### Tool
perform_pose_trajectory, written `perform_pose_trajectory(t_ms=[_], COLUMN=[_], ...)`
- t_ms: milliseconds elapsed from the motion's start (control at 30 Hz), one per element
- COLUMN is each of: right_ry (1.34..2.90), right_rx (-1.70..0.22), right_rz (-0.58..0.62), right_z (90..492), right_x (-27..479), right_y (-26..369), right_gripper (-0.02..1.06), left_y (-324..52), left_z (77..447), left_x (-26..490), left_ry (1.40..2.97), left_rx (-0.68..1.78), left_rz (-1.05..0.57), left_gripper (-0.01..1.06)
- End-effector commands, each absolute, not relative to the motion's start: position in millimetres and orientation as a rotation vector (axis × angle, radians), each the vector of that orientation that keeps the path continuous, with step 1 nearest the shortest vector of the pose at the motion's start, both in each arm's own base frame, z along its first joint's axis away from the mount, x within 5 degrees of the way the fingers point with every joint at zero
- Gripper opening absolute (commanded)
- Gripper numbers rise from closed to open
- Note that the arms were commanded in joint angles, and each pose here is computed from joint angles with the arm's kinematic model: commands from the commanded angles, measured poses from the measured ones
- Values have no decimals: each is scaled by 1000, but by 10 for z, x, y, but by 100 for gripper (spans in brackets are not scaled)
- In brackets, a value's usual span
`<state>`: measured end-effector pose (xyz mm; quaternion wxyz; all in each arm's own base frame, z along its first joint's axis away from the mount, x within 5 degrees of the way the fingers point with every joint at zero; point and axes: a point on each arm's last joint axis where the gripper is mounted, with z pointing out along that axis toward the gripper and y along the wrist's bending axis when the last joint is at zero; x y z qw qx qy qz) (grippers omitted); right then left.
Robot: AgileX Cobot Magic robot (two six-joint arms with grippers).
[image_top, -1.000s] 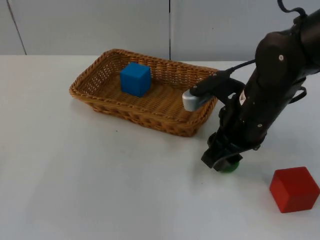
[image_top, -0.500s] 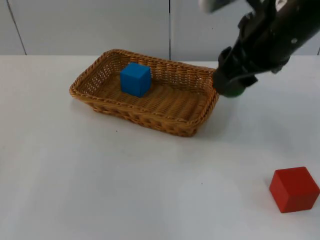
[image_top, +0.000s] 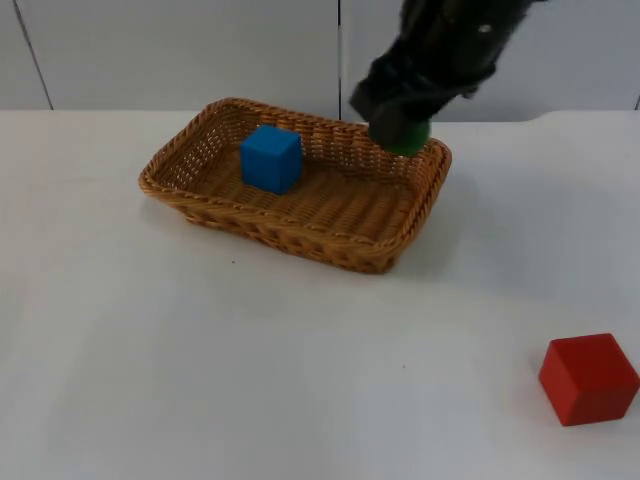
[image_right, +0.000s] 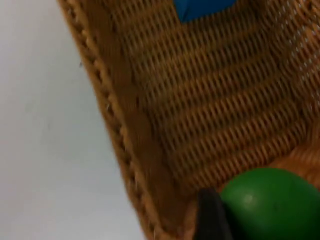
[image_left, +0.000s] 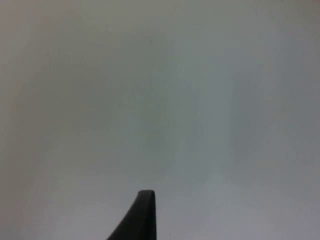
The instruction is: Place all geometric objects except the red cube into the basket.
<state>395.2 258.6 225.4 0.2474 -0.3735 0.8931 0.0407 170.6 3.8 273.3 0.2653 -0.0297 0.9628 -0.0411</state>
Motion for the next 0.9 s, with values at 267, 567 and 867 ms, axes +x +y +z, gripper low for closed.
perform_pose_trajectory(t_ms=[267, 567, 867], right_ry=[2396, 2435, 2415], right_rx=[-981, -983, -969], right_rz=[105, 107, 117], right_z=[1794, 1369, 1532], right_x=[4558, 4621, 4614], right_y=[2878, 2922, 2920], right_gripper=[0, 24, 78], left_y=[43, 43, 43], left_z=[2748, 2748, 2748], left_x=[1703, 1703, 1703], left_ry=[2576, 2576, 2576], left_rx=[-88, -88, -88], left_rz=[-113, -113, -113], left_gripper=[98, 98, 98])
